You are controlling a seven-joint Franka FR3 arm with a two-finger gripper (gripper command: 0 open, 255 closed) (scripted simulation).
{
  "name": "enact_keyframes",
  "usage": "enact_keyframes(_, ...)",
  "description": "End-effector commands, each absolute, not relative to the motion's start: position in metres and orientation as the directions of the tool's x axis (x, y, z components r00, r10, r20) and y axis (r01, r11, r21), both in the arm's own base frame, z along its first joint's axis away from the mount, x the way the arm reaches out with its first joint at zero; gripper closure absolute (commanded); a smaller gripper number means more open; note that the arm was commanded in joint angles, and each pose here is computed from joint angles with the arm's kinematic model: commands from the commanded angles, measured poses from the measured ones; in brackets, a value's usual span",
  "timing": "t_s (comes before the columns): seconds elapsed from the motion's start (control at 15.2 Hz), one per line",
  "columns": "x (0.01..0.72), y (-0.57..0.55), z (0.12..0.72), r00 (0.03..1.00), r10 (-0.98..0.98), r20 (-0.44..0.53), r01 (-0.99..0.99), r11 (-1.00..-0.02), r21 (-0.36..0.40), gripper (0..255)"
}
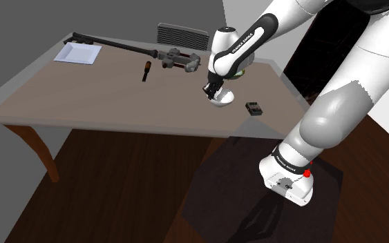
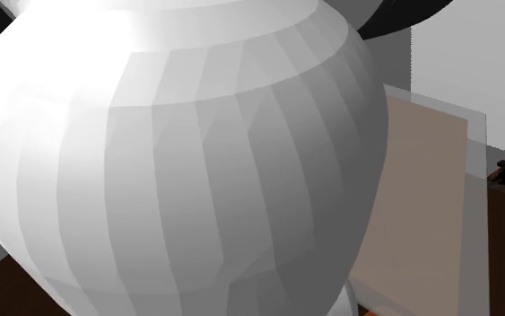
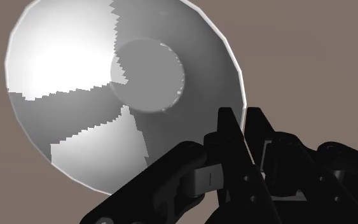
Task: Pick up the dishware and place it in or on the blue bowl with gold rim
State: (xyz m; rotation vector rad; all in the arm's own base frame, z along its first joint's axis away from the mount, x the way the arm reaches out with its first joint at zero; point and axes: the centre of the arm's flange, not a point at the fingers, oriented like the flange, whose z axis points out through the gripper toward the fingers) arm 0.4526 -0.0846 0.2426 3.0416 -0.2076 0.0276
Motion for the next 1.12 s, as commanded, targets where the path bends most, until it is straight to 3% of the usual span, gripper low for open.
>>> enact_keyframes(0.0, 0.453, -0.085, 0.242, 0.991, -0.135, 0.024, -0.137, -0.986, 0.091, 255)
enact_keyframes(1.06, 0.453, -0.085, 0.306, 0.991, -0.135, 0.024, -0.137, -0.986, 0.091, 255)
